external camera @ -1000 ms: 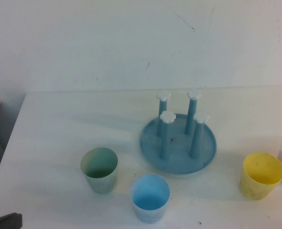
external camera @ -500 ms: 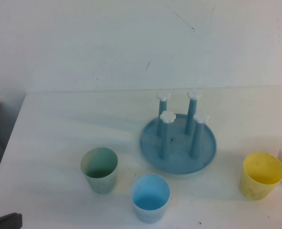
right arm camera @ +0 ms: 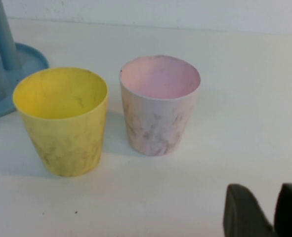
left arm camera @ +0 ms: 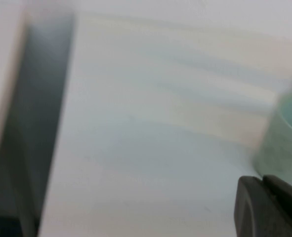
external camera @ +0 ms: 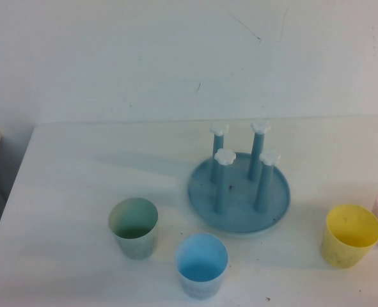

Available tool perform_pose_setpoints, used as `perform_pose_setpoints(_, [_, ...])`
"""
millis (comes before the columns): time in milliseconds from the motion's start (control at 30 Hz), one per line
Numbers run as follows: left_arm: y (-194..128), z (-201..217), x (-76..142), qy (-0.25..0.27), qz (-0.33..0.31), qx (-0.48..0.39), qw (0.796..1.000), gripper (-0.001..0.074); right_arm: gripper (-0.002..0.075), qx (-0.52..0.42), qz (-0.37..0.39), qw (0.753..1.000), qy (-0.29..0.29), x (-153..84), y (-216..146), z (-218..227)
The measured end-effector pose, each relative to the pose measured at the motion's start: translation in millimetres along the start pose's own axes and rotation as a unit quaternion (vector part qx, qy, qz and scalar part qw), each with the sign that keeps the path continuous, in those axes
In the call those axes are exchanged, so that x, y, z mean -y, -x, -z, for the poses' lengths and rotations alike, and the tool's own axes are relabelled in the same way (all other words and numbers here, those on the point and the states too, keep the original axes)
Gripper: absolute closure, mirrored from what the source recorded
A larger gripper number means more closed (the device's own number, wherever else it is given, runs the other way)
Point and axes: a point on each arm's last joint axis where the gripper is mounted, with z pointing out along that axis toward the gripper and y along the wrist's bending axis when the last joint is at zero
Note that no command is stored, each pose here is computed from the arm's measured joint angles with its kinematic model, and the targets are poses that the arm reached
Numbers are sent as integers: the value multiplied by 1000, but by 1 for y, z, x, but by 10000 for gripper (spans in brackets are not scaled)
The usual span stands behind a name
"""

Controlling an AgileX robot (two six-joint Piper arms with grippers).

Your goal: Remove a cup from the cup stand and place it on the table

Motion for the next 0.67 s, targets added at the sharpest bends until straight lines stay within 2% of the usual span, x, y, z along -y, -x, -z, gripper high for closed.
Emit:
perform_pose_setpoints(100, [-20,-3,-14,33,21,64,997,737,571,0,0,1000,0,0,0,0])
perform_pose_setpoints(233, [-26,0,-18,46,-10,105,993,737,571,0,0,1000,0,0,0,0])
perform_pose_setpoints(367, [-32,3,-21,62,-47,92,993,737,571,0,0,1000,0,0,0,0])
perform_pose_setpoints(433, [-37,3,-22,67,-49,68,994,737,571,0,0,1000,0,0,0,0])
perform_pose_setpoints(667, [-37,4,-22,69,-54,65,994,737,571,0,1,1000,0,0,0,0])
